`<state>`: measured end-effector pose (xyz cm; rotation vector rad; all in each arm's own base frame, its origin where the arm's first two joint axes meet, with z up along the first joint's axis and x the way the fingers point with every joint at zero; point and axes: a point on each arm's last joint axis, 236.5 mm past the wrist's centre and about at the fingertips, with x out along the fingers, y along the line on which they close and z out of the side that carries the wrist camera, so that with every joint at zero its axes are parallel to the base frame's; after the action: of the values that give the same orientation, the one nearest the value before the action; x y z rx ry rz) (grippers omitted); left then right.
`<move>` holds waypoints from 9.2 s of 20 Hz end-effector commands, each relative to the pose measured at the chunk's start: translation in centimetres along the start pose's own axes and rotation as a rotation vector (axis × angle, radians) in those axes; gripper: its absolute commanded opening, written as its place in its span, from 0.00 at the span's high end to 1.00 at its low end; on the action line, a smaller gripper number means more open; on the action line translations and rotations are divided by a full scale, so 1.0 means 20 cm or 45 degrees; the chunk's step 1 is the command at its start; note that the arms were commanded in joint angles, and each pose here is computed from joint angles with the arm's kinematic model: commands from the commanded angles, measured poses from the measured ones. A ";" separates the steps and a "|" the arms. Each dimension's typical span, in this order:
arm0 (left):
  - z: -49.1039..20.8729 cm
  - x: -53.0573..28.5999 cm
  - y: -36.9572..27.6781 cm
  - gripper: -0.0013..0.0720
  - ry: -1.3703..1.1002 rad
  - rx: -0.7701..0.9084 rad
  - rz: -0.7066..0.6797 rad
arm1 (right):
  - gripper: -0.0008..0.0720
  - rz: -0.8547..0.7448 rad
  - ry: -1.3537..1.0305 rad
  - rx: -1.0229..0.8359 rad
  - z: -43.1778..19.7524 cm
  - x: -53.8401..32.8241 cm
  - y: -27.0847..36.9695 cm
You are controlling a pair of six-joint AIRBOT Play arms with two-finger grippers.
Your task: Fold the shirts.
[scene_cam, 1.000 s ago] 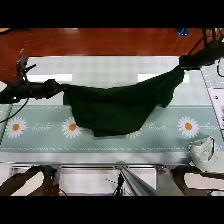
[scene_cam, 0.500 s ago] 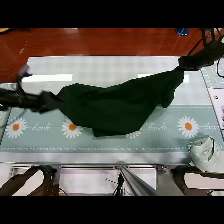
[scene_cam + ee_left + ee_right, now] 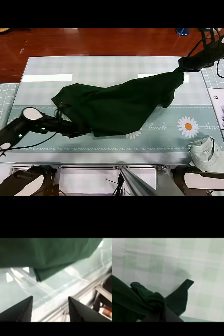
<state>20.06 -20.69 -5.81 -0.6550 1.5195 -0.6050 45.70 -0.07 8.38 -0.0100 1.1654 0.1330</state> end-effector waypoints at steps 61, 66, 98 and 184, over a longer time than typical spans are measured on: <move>0.12 -1.20 -0.66 0.96 -0.667 0.218 -0.264 | 0.96 -0.169 -0.245 -0.066 0.02 -0.69 -0.04; 0.36 -0.94 -0.21 0.96 -0.735 -0.057 -0.261 | 0.95 0.018 0.034 -0.016 0.03 -0.07 0.02; 0.19 -0.56 0.55 0.15 -0.167 -0.289 0.064 | 0.35 0.013 0.288 0.140 -0.32 0.02 -0.21; 0.23 -1.52 -0.51 0.96 -1.197 0.214 0.053 | 0.96 0.130 -0.120 0.142 -0.14 -0.97 0.06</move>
<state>23.43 -5.98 25.71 -0.5200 0.5778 -0.2582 31.45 -1.74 30.02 0.0996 0.9323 0.0782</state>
